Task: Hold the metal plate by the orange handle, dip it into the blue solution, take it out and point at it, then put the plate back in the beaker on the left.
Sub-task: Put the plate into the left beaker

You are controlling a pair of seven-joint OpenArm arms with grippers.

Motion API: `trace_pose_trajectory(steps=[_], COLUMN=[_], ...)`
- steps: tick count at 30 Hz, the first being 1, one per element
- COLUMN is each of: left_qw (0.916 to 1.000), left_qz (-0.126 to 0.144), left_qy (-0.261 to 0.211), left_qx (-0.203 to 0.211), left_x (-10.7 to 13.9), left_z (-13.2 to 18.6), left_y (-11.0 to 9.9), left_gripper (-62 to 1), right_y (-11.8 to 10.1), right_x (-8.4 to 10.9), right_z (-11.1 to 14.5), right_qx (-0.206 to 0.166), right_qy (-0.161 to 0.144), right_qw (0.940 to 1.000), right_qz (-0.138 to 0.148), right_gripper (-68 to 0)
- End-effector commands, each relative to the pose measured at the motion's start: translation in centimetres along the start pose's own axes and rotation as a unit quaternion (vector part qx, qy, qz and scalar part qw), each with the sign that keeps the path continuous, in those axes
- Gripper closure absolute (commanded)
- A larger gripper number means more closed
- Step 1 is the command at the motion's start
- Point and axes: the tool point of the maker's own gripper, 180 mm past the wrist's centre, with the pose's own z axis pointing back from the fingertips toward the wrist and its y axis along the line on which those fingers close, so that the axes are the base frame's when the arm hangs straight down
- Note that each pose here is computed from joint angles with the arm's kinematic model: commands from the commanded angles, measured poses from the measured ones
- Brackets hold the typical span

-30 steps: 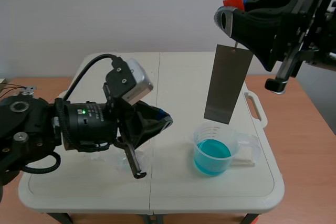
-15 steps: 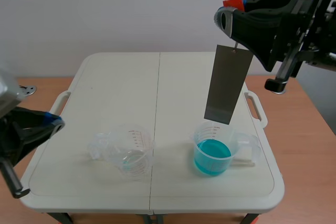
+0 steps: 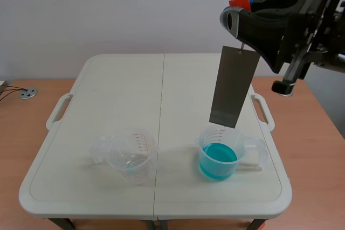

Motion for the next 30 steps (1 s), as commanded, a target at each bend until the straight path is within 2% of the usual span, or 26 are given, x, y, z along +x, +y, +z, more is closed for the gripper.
trace_pose_trajectory(steps=[1, 6, 11, 17, 23, 30], left_qw=[0.9997, 0.9961, 0.9889, 0.9771, 0.9661, 0.9598], left_qz=[0.023, 0.072, 0.116, 0.159, 0.184, 0.191], left_qy=[0.000, 0.050, 0.091, 0.130, 0.156, 0.170], left_qx=[0.001, -0.008, -0.020, -0.054, -0.092, -0.116], left_x=[-0.6, -4.9, -8.4, -11.3, -12.8, -13.6], left_z=[-0.1, 0.4, 0.8, 1.2, 1.5, 1.5], left_y=[-0.7, -2.9, -5.5, -10.0, -14.0, -16.1], left_gripper=[-1.5, -1.5, -1.5, -1.5, -1.5, -1.5], right_y=[0.0, 0.0, 0.0, 0.6, 1.6, 3.1], right_x=[1.3, 1.4, 1.8, 2.3, 2.7, 3.2], right_z=[-0.1, -0.1, -0.3, -1.2, -2.1, -3.4], right_qx=[0.008, 0.008, 0.010, 0.030, 0.053, 0.085], right_qy=[-0.018, -0.019, -0.026, -0.033, -0.042, -0.053], right_qw=[0.9998, 0.9997, 0.9995, 0.9988, 0.9975, 0.9948], right_qz=[0.010, 0.011, 0.015, 0.020, 0.019, 0.020], right_gripper=[-1.1, -1.1, -1.1, -1.1, -1.1, -1.1])
